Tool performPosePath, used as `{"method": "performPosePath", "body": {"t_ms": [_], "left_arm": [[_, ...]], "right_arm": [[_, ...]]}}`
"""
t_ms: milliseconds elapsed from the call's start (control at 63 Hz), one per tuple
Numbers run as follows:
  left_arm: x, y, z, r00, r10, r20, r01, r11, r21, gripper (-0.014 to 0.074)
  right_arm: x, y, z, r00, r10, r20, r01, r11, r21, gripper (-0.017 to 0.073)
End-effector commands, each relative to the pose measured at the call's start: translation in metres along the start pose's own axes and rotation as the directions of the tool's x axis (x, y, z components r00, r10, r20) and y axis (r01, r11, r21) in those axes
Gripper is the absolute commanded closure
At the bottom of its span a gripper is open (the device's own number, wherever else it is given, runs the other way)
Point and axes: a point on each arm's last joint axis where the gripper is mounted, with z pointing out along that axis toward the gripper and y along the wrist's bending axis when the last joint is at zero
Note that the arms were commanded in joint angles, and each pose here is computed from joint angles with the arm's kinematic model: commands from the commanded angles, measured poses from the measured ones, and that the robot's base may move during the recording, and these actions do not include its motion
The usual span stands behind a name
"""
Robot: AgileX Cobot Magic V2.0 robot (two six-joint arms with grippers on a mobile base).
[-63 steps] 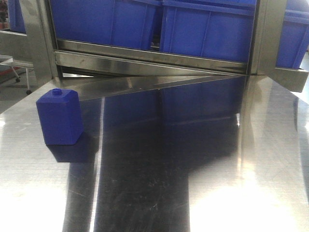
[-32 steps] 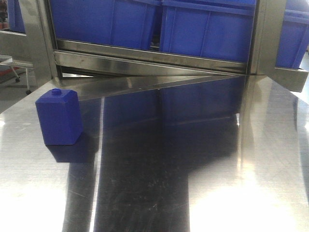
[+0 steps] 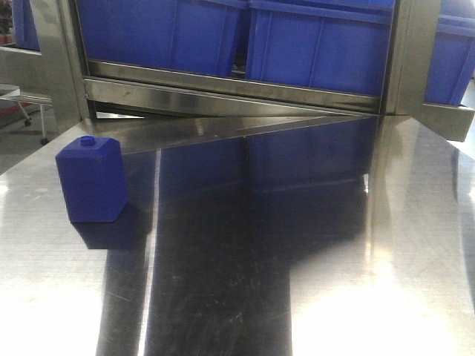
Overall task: Pick and sort blue part to right shelf
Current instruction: 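Move the left gripper over the other blue part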
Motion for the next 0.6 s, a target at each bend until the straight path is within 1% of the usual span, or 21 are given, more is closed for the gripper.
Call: {"method": "performPosePath", "body": {"t_ms": [0,111,175,254,317,428,444,460,524,587], "left_arm": [[-0.027,-0.006,0.012,0.998,-0.047,0.047,0.047,0.999,0.005,0.047],[-0.039,-0.011,0.029,0.999,-0.047,-0.019,0.047,0.999,0.0,0.047],[-0.041,-0.013,0.039,0.995,-0.049,-0.09,0.049,0.999,-0.002,0.047],[-0.047,-0.018,0.051,0.981,-0.048,-0.19,0.049,0.999,0.001,0.047],[-0.049,-0.021,0.062,0.956,-0.047,-0.291,0.05,0.999,0.003,0.047],[-0.057,-0.027,0.079,0.91,-0.043,-0.412,0.052,0.999,0.01,0.047],[-0.056,-0.028,0.083,0.896,-0.043,-0.442,0.052,0.999,0.01,0.047],[-0.059,-0.029,0.085,0.891,-0.043,-0.452,0.054,0.998,0.013,0.0469],[-0.061,-0.032,0.095,0.854,-0.04,-0.518,0.056,0.998,0.014,0.046],[-0.064,-0.034,0.102,0.83,-0.038,-0.556,0.056,0.998,0.016,0.0425]], "right_arm": [[-0.018,0.001,-0.002,0.993,-0.014,0.118,0.014,1.0,0.003,0.0278],[-0.018,0.001,-0.002,0.993,-0.014,0.118,0.014,1.0,0.003,0.0278],[-0.018,0.001,-0.002,0.993,-0.014,0.118,0.014,1.0,0.003,0.0278],[-0.018,0.001,-0.002,0.993,-0.014,0.118,0.014,1.0,0.003,0.0278],[-0.018,0.001,-0.002,0.993,-0.014,0.118,0.014,1.0,0.003,0.0278],[-0.018,0.001,-0.002,0.993,-0.014,0.118,0.014,1.0,0.003,0.0278],[-0.018,0.001,-0.002,0.993,-0.014,0.118,0.014,1.0,0.003,0.0278],[-0.018,0.001,-0.002,0.993,-0.014,0.118,0.014,1.0,0.003,0.0278],[-0.018,0.001,-0.002,0.993,-0.014,0.118,0.014,1.0,0.003,0.0278],[-0.018,0.001,-0.002,0.993,-0.014,0.119,0.014,1.0,0.003,0.0278]]}}
